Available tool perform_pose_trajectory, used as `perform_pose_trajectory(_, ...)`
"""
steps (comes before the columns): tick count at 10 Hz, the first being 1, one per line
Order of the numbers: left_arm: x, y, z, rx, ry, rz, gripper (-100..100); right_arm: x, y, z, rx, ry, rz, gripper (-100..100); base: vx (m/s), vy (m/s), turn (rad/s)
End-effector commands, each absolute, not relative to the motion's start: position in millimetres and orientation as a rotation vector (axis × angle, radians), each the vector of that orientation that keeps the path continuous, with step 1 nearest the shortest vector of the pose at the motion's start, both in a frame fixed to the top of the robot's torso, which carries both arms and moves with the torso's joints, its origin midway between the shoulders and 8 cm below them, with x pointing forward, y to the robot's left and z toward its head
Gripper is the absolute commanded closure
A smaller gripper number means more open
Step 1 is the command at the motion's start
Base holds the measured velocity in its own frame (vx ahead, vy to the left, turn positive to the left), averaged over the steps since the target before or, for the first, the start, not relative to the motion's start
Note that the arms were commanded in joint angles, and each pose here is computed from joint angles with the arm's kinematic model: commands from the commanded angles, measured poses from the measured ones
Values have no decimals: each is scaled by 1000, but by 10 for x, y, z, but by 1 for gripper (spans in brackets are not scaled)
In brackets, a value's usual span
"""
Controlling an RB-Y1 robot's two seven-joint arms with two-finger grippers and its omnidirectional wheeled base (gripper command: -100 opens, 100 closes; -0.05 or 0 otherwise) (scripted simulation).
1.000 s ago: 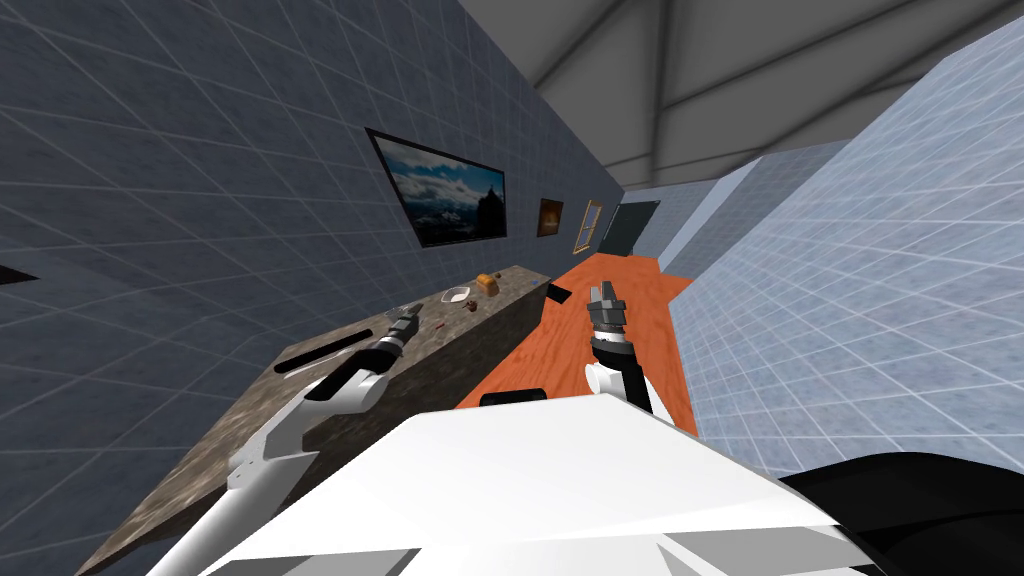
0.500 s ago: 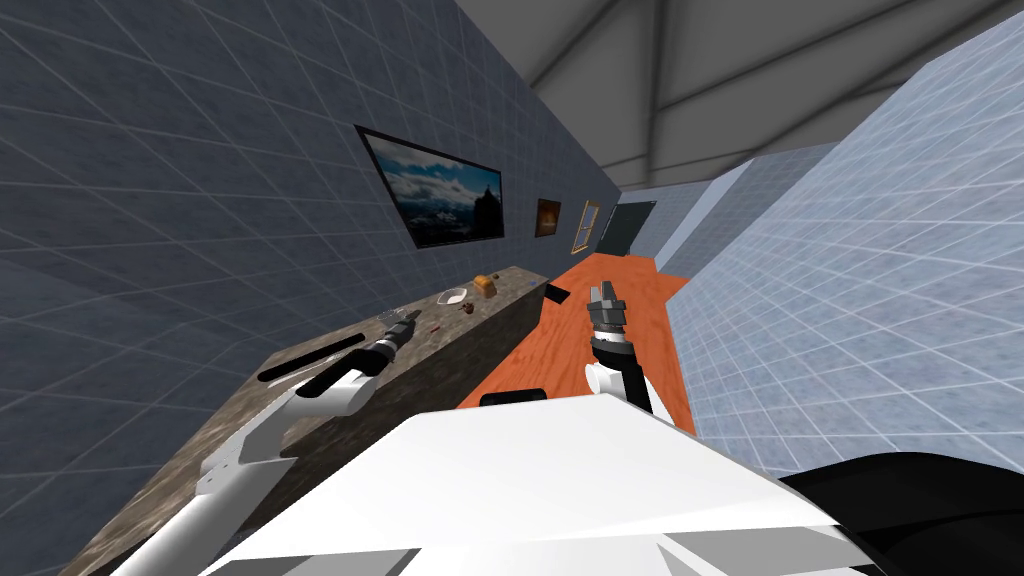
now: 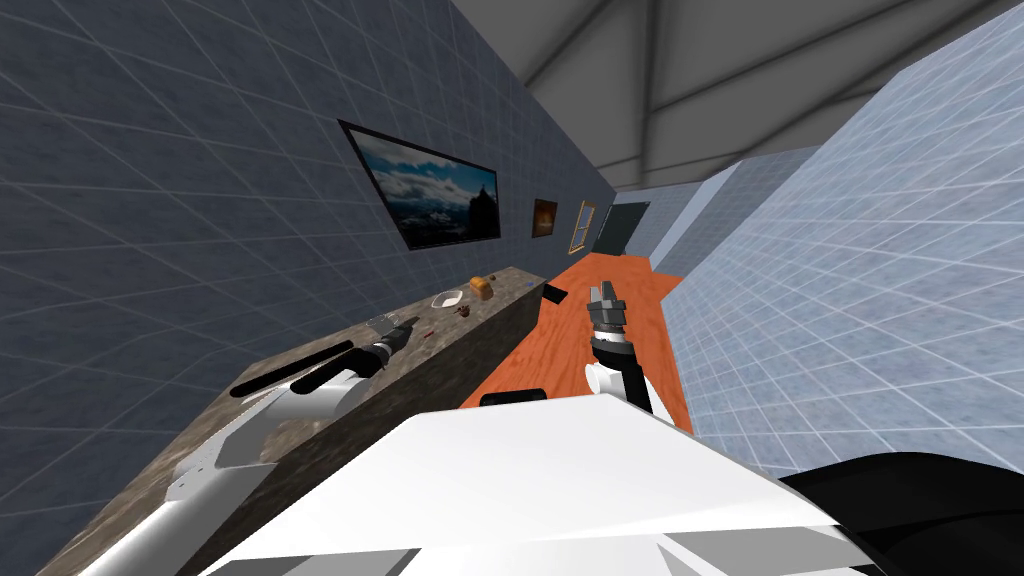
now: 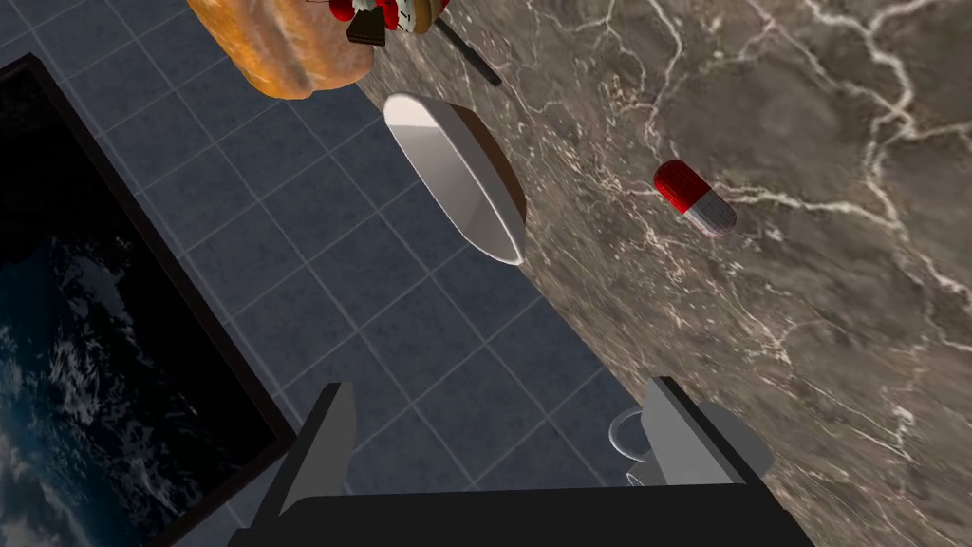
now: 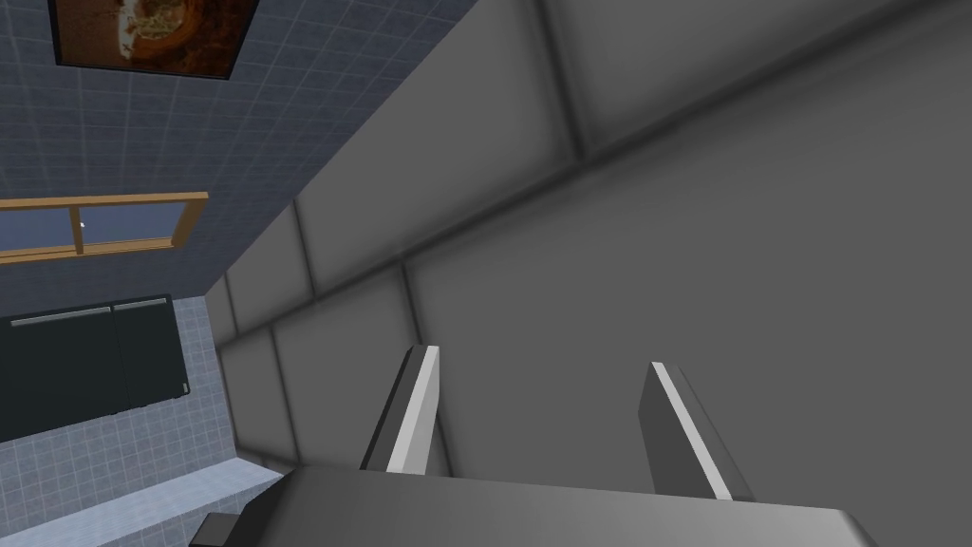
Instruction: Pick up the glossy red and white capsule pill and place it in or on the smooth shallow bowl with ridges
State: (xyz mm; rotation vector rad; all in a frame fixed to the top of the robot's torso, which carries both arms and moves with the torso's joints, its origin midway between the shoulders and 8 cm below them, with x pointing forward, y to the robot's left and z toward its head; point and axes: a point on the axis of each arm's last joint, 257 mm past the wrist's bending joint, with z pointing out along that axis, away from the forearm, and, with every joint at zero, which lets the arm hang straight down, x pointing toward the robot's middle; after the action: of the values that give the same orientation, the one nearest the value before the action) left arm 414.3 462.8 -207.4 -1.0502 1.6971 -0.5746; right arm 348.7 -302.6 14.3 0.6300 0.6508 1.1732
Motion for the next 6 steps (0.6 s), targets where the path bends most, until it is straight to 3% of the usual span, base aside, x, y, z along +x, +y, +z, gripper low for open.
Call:
perform_pose_trajectory(1,4027,4738,-2249,-1082,1761,-514,-100,3487,-3026,143,630,651,1173,0,53,-17,-90)
perform_pose_trajectory(6,3670,4994,-2615,-1155,1916,-365,-100,3487,-3026,143,630,651,1173,0,69,-12,-78)
